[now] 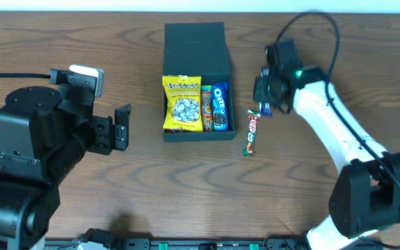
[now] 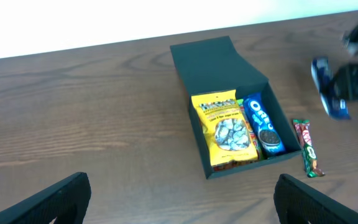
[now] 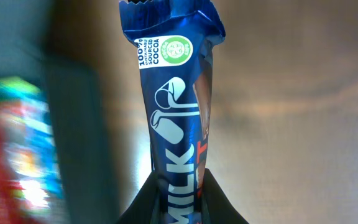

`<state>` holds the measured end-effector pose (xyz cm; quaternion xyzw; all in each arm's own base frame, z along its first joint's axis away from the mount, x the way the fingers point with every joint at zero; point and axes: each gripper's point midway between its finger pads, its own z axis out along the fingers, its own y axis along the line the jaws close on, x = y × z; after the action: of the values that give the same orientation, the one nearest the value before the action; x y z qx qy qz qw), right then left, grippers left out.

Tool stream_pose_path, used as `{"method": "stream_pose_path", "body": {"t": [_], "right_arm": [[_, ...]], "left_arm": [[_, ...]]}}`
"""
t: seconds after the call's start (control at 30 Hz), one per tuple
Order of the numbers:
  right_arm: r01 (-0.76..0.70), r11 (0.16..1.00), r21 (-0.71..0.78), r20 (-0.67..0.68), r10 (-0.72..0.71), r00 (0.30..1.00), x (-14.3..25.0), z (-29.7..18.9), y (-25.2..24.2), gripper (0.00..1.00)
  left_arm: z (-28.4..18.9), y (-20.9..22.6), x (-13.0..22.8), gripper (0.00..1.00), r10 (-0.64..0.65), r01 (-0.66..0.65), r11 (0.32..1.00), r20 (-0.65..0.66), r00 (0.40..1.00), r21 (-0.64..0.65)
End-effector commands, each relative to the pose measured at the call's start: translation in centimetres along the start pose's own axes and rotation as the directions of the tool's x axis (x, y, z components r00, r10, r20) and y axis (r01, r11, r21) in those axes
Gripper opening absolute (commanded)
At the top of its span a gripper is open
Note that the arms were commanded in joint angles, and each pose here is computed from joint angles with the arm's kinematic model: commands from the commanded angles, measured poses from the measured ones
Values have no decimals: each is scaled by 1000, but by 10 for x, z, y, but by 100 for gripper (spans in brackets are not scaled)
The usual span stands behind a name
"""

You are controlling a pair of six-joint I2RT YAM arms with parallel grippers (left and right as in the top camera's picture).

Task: Pack container
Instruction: 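Drop the Dairy Milk bar into the box beside the Oreo, then grasp the red KitKat bar with the right gripper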

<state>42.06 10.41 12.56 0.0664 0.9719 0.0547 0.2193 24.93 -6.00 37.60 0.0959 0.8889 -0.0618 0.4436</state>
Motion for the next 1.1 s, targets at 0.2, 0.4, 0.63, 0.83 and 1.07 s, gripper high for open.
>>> {"method": "stream_pose_path", "body": {"t": [0.2,0.4,0.63,0.83,1.07], "right_arm": [[91,974,-206,8,-91,996,8,-22,95,2],[129,979,-155,-62,-140,988,36,12,111,18],[110,986,-122,-31,-114,993,23,7,99,70],[-34,998,58,-89,39,995,25,9,40,73],[-72,987,146,-176,98,979,49,23,1,65]], "left_arm": [[-4,1,-4,95,-12,12,1000,15,1000,-2],[-4,1,-4,95,-12,12,1000,15,1000,-2],[-4,1,-4,95,-12,12,1000,15,1000,-3],[-4,1,-4,95,-12,12,1000,15,1000,-2],[-4,1,-4,95,-12,12,1000,16,1000,-2]]}}
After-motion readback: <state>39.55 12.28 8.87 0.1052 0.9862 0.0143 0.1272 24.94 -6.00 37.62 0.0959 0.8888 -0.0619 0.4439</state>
